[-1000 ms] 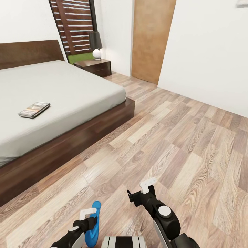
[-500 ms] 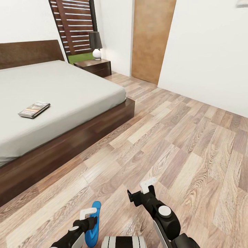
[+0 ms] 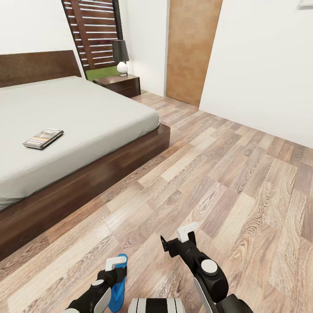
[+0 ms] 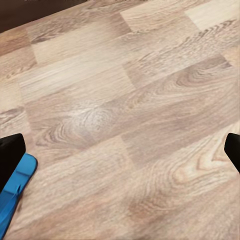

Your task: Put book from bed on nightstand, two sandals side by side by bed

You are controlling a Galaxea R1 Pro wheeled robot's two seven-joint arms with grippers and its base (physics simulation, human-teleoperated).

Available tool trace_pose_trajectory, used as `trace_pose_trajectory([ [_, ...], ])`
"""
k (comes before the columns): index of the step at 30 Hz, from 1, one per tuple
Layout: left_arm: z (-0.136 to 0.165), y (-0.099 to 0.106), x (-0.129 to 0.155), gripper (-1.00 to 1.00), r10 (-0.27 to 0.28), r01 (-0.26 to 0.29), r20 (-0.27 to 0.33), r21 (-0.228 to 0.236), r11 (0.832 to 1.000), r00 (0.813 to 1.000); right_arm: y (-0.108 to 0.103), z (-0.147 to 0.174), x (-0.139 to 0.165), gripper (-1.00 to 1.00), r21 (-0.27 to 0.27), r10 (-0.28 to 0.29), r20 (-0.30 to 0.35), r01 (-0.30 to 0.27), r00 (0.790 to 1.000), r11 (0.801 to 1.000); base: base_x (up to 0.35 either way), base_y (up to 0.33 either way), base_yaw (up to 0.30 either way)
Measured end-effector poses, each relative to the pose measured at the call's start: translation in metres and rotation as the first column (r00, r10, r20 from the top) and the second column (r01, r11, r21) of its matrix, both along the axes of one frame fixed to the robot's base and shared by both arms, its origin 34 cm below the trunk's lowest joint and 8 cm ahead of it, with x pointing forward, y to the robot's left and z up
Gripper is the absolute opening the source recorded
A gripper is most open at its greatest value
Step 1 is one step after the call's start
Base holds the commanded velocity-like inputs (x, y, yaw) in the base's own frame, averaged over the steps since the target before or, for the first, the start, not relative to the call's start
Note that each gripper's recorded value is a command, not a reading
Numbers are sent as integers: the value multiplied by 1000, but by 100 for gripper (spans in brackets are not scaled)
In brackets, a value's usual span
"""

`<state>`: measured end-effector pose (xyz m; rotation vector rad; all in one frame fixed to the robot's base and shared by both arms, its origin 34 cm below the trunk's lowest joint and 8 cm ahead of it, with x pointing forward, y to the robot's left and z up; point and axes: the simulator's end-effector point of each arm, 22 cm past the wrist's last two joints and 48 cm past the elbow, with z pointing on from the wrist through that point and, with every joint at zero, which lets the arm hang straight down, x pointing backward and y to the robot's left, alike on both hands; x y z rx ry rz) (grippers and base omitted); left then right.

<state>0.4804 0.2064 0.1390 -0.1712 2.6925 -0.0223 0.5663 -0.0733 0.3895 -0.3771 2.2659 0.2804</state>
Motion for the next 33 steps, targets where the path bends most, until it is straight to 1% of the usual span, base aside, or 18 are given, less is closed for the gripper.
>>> trace_pose_trajectory([
  [7,1,-1,3,100,-5,5,6,-1,1000,1000,1,1,0,100,3,0,3,0,1000,1000,0,0,0],
  [21,-22,0,-18,100,-7,7,-48,1,1000,999,3,-27,-7,100,7,4,-48,-4,999,1000,0,0,0],
  [33,-19,1,-10,100,-7,7,-32,3,1000,999,3,-27,-7,100,6,3,-48,-3,999,1000,0,0,0],
])
